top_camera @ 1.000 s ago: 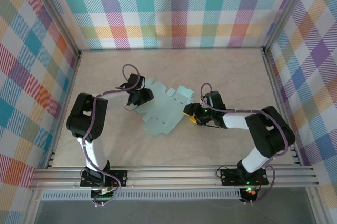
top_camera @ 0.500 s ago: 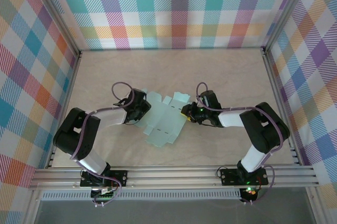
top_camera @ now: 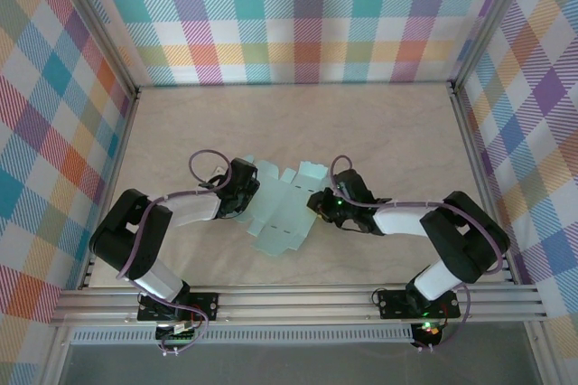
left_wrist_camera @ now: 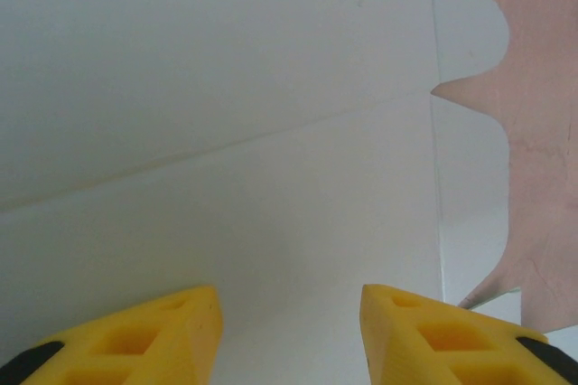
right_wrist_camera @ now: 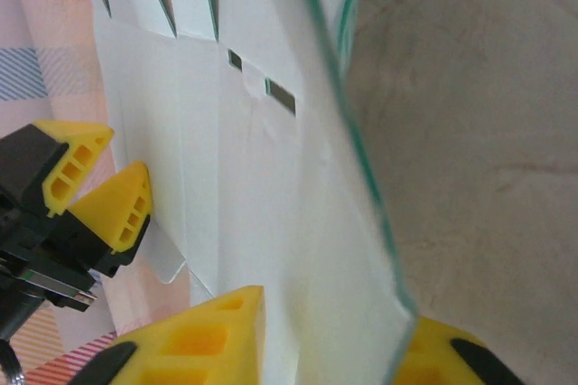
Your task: Fold the paper box
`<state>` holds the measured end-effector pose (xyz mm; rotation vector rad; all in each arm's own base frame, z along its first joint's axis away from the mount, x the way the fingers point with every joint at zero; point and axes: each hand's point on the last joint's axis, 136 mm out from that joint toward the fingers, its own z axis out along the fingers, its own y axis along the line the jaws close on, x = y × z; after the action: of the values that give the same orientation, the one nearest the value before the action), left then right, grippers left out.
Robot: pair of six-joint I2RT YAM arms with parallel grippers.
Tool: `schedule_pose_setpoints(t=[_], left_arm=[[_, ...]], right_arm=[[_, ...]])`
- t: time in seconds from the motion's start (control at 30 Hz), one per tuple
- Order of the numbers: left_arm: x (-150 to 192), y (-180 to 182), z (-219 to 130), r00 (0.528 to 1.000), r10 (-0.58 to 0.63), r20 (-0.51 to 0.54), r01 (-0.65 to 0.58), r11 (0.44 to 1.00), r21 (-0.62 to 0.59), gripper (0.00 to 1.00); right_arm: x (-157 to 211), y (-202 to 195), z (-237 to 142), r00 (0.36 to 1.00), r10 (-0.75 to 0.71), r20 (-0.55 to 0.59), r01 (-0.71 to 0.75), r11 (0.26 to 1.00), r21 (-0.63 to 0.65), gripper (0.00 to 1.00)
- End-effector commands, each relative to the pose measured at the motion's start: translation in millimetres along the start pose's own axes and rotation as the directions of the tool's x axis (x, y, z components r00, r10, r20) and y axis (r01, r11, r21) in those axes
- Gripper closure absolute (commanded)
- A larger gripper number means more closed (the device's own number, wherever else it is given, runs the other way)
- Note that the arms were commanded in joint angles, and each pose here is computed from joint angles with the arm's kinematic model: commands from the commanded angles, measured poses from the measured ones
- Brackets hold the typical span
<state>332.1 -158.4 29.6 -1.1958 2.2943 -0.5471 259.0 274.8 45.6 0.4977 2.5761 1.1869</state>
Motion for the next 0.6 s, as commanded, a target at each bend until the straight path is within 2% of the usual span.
schedule_pose_setpoints(t=[0.0, 0.13, 0.2, 0.27, 0.37, 0.4, 0.5, 0.57], left_arm=[[7, 47, 2, 1.000, 0.010, -0.003, -0.011, 0.988, -0.151, 0.53], [6, 44, 0, 1.000, 0.014, 0.008, -0.013, 0.990, -0.141, 0.50], [3, 41, -4, 0.999, 0.026, 0.023, -0.023, 0.991, -0.130, 0.43], [-4, 33, -12, 0.997, 0.069, 0.046, -0.064, 0.992, -0.108, 0.36], [-20, 11, -34, 0.979, 0.174, 0.105, -0.170, 0.984, -0.047, 0.04], [-24, 0, -42, 0.968, 0.221, 0.120, -0.221, 0.975, -0.015, 0.00], [-31, -29, -62, 0.916, 0.379, 0.131, -0.386, 0.922, 0.030, 0.00], [-29, -44, -70, 0.875, 0.469, 0.122, -0.479, 0.876, 0.067, 0.00]], right_arm=[[3, -2, -2, 0.998, 0.042, 0.049, -0.043, 0.999, 0.017, 0.81], [10, 1, -2, 0.998, 0.032, 0.050, -0.033, 0.999, 0.027, 0.89], [6, -1, -3, 0.998, 0.005, 0.063, -0.009, 0.999, 0.050, 1.00], [4, -5, -4, 0.999, -0.029, 0.039, 0.025, 0.995, 0.101, 1.00], [-2, -5, -5, 0.994, -0.100, -0.039, 0.105, 0.985, 0.138, 1.00], [-3, -5, -6, 0.990, -0.117, -0.077, 0.126, 0.983, 0.131, 1.00], [-12, -1, -12, 0.968, -0.177, -0.177, 0.199, 0.973, 0.115, 1.00], [-12, 6, -17, 0.929, -0.243, -0.279, 0.272, 0.959, 0.073, 1.00]])
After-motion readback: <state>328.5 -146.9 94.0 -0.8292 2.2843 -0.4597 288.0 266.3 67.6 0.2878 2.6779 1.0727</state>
